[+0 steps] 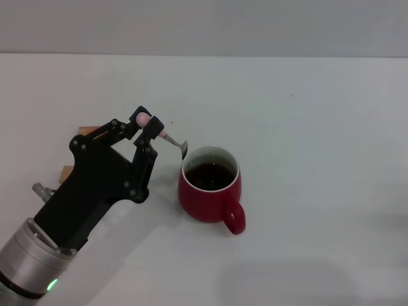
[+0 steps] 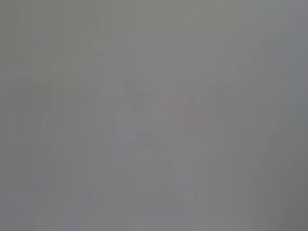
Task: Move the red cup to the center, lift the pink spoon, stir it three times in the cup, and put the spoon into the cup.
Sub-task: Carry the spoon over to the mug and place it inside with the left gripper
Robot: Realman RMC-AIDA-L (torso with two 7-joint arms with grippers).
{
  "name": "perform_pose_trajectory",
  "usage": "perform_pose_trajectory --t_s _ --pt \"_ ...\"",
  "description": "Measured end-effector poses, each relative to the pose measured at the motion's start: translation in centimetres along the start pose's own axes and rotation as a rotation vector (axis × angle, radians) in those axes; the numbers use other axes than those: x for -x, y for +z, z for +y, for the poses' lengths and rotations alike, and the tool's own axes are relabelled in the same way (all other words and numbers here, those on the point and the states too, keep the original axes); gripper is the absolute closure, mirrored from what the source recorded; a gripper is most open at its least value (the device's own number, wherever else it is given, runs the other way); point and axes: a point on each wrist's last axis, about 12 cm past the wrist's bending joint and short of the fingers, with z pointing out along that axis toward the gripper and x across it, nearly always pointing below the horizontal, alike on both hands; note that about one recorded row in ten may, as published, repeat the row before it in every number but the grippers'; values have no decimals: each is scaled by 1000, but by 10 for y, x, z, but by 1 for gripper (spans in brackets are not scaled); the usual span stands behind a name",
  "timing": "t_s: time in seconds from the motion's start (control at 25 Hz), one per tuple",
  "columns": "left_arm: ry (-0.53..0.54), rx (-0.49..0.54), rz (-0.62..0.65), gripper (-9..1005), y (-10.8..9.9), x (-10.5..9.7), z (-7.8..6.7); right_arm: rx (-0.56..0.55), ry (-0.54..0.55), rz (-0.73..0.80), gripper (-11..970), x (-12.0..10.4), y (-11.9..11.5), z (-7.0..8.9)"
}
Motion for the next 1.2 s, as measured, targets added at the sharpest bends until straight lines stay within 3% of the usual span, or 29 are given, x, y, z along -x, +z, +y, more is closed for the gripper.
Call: perform_pose_trajectory --t_s 1.2 --pt "-27 -39 59 851 6 -9 -6 2 7 6 221 -1 1 2"
